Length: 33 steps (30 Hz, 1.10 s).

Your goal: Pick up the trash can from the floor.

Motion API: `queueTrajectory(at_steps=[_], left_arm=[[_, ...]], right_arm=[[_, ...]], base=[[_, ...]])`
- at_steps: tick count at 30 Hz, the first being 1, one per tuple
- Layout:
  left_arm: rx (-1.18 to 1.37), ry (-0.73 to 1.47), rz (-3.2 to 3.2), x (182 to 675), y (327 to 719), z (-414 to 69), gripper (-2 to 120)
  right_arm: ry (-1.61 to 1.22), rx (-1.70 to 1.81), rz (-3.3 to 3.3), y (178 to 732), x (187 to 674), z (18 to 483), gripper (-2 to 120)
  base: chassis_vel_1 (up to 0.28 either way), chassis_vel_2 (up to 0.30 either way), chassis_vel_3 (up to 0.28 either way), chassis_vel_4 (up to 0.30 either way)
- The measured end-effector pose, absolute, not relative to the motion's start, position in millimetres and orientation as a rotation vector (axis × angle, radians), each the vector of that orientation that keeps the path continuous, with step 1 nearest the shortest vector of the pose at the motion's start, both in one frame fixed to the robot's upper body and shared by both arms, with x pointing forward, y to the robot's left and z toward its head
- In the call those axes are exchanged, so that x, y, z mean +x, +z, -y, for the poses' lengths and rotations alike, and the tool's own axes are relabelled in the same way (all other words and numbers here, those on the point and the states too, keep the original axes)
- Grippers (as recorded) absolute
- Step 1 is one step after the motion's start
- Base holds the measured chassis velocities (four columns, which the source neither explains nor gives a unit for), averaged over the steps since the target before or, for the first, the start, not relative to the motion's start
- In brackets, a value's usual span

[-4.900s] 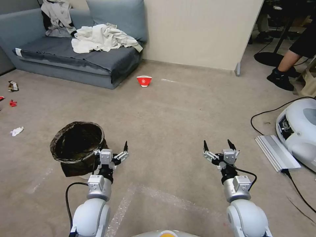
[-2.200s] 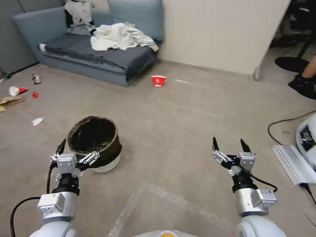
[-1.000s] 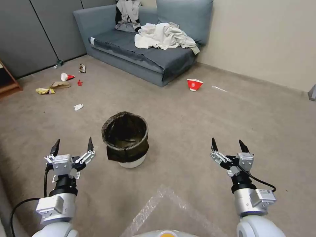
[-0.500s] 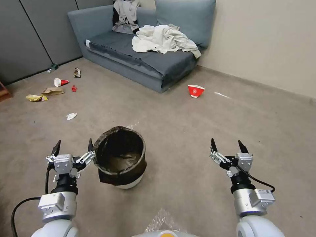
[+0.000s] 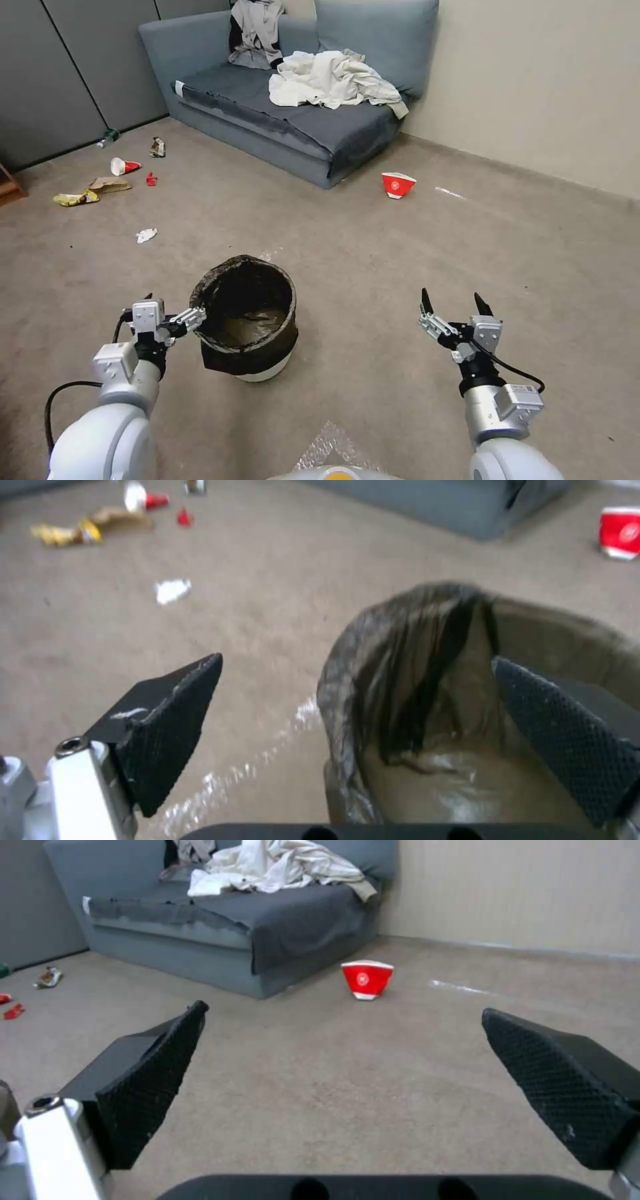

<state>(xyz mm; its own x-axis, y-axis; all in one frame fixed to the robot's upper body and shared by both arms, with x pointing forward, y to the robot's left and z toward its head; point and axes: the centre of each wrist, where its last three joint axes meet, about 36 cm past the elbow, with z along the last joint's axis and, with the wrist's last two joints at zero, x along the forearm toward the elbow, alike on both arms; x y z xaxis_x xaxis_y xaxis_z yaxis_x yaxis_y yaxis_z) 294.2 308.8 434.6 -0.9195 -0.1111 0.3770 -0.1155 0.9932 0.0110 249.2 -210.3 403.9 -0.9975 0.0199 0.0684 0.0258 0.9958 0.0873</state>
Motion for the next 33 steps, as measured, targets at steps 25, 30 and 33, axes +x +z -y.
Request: queueTrajectory(at_steps=[25,30,33], left_arm=[[0.184,0.104,2.445,386,401,-308,100],[0.211,0.096,2.420,389,392,-308,100],[0.225,0.092,2.412,390,389,-309,95]], right_arm=[[-0.145,-0.071,3.014,390,250,206,100],[-0.146,-0.077,3.011,389,250,206,100],[-0.147,-0.077,3.011,389,250,206,100]], base=[[0.000,0.000,0.000,0.000],[0.000,0.000,0.000,0.000],[0.000,0.000,0.000,0.000]])
